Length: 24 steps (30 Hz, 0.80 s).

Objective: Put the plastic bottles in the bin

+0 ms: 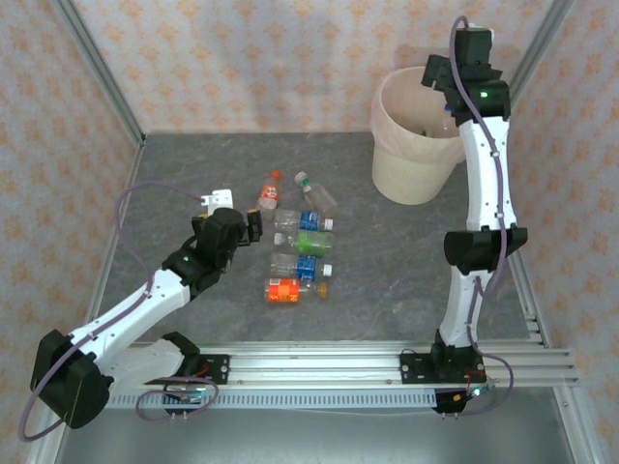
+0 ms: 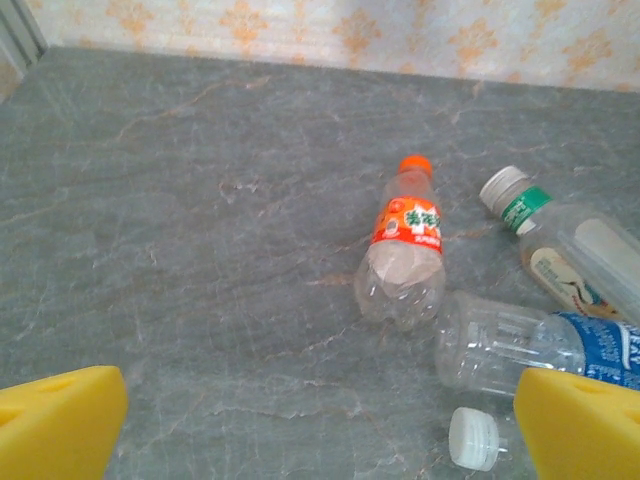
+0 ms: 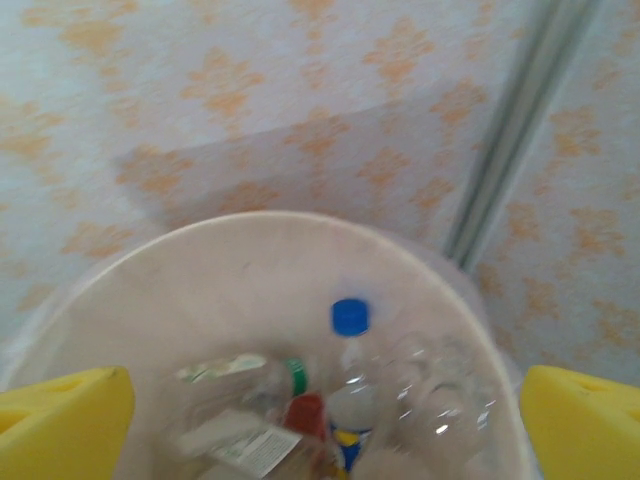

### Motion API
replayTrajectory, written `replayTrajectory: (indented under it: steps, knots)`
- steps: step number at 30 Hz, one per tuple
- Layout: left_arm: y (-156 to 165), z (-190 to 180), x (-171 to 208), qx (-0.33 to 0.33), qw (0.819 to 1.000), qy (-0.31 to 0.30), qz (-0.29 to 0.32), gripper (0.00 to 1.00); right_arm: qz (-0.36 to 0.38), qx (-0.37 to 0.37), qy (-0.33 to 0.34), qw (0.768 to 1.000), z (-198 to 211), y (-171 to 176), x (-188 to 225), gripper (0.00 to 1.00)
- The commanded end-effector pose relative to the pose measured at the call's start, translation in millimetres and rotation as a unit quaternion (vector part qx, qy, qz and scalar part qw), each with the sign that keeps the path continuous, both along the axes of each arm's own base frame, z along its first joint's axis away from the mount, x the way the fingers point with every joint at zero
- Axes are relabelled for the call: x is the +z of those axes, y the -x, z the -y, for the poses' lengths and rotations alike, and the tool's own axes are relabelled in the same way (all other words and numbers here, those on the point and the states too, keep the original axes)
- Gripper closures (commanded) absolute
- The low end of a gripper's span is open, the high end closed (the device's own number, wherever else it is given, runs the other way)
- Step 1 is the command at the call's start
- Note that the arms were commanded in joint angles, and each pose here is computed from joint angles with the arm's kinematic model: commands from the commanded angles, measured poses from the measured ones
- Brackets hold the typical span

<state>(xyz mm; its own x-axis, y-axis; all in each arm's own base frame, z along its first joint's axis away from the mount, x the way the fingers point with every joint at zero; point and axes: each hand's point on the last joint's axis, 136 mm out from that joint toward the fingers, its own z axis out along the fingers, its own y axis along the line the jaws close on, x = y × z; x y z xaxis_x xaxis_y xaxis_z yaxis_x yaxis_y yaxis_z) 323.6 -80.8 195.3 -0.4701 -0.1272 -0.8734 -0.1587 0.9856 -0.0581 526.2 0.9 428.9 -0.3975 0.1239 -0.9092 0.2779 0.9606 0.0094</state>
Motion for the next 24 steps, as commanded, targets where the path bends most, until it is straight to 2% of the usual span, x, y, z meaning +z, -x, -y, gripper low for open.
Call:
replayTrajectory:
  steps: [1, 7, 10, 14, 19, 24]
  knots:
    - [-3, -3, 4, 0.020, 1.000, 0.013, -0.008, 0.00, 0.011, 0.082, -0.005, 0.997, -43, 34, 24, 0.01]
    - [-8, 2, -3, 0.028, 0.999, 0.024, -0.032, 0.00, 0.042, 0.217, -0.029, 0.975, -100, 60, 10, 0.01]
    - [-12, 3, -7, 0.037, 0.998, 0.027, -0.054, 0.00, 0.048, 0.313, -0.049, 0.947, -134, 82, -6, 0.01]
    - [-18, 0, -12, 0.061, 0.994, 0.025, -0.085, 0.00, 0.033, 0.422, -0.079, 0.903, -181, 101, -47, 0.01]
    - [-23, -5, -22, 0.100, 0.988, 0.042, -0.110, 0.00, -0.030, 0.469, -0.051, 0.881, -221, 95, -113, 0.01]
    - [-22, -12, -31, 0.119, 0.983, 0.057, -0.126, 0.00, -0.130, 0.436, 0.005, 0.891, -236, 60, -188, 0.01]
